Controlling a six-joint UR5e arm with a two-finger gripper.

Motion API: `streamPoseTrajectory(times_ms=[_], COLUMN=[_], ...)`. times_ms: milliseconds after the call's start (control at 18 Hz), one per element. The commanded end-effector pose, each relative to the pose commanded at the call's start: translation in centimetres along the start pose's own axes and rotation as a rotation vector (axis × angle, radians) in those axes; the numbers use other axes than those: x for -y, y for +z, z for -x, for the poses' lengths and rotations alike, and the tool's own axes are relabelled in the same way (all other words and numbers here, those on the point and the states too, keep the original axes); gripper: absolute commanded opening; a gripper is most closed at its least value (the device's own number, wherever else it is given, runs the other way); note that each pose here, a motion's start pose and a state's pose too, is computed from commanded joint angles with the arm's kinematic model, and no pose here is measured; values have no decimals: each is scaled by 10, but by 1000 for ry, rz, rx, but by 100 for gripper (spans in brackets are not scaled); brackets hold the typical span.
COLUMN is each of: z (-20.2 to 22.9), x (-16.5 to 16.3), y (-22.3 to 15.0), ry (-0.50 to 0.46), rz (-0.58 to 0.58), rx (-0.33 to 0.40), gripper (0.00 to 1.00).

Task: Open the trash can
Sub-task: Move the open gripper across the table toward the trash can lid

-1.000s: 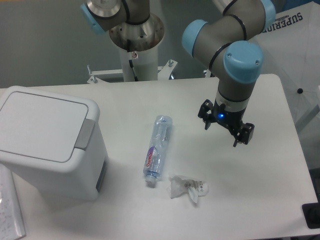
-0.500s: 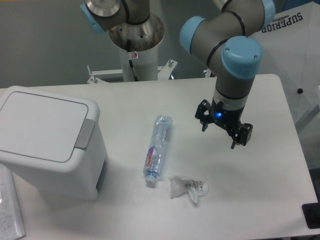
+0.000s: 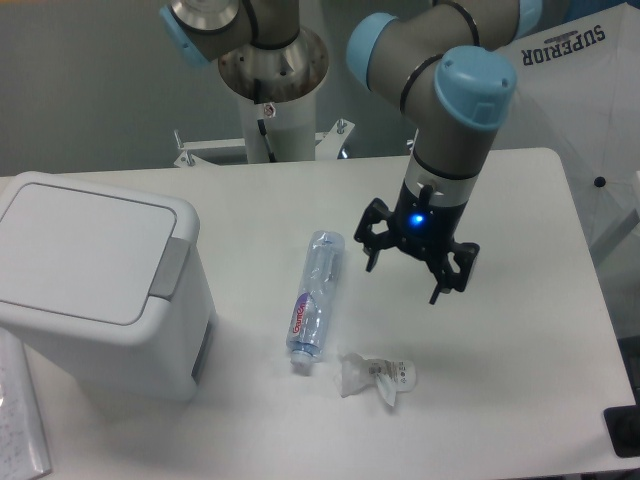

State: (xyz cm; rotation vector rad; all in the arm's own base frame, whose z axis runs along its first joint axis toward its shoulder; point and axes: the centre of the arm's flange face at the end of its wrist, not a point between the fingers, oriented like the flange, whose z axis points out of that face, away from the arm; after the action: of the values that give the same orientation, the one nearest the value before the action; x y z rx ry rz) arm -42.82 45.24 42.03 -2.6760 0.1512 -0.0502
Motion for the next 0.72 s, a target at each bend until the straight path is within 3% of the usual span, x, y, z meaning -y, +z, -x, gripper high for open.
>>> streamPoseTrajectory(times_ms=[222,444,722], z=[-13,-14,-48], x=[13,42,88], y=[-21,-48,-57], ry=[-146,-332,-324], rz=[-64,-206,-273], rx=[0,-50,-66], gripper=[100,100,100])
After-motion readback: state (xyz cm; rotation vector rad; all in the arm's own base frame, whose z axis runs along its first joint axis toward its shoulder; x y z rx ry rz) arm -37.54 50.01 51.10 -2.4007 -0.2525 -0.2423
